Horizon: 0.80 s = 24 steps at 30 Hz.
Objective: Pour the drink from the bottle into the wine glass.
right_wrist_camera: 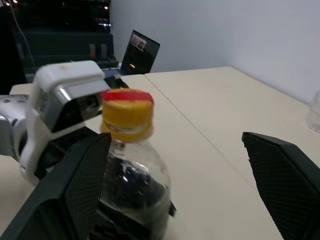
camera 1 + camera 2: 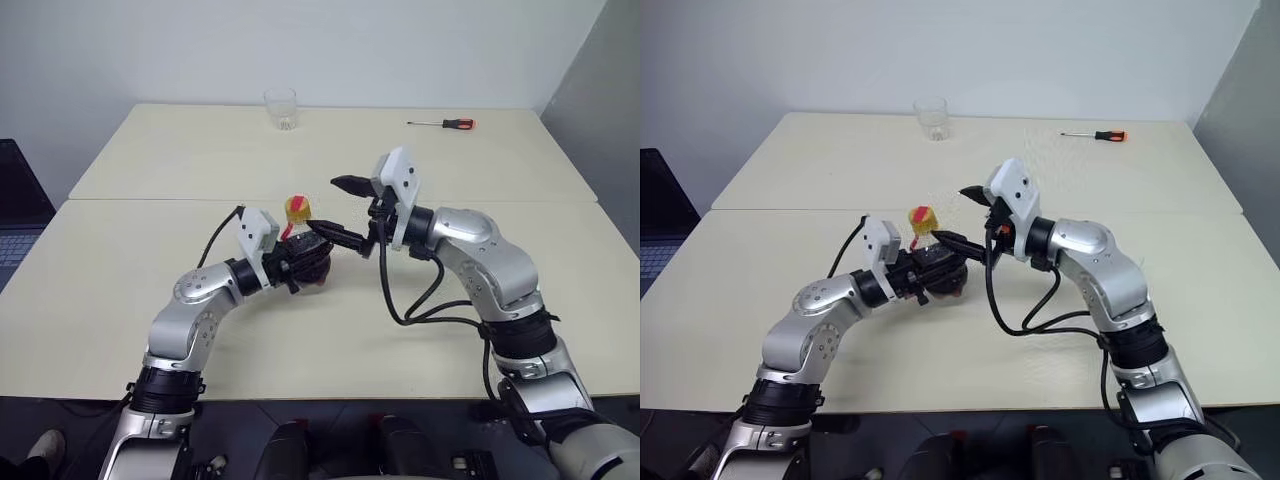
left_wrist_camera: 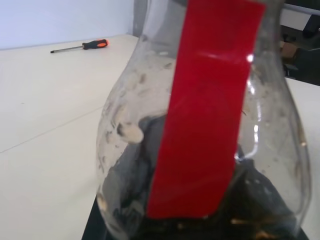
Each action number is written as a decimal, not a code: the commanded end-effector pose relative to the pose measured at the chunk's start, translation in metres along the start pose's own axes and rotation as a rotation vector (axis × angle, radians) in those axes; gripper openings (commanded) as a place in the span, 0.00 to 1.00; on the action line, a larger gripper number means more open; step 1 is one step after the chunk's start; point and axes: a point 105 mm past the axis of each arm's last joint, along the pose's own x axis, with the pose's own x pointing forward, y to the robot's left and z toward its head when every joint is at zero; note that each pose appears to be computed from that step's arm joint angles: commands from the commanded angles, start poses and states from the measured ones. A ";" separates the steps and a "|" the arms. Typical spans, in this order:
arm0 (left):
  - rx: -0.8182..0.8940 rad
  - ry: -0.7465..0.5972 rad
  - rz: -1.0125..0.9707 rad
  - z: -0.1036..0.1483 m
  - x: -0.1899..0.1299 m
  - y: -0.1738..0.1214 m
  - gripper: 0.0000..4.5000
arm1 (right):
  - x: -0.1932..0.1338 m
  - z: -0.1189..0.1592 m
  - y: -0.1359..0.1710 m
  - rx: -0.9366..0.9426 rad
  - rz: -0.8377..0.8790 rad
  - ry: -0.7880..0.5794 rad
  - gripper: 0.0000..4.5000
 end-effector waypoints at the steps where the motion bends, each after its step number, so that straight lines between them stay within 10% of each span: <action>1: 0.061 -0.066 -0.025 0.022 -0.002 -0.004 0.33 | -0.005 0.016 0.001 -0.009 0.001 -0.051 0.99; 24: 0.063 -0.050 0.002 0.014 -0.003 0.004 0.33 | 0.006 0.032 0.018 0.027 0.021 -0.111 0.99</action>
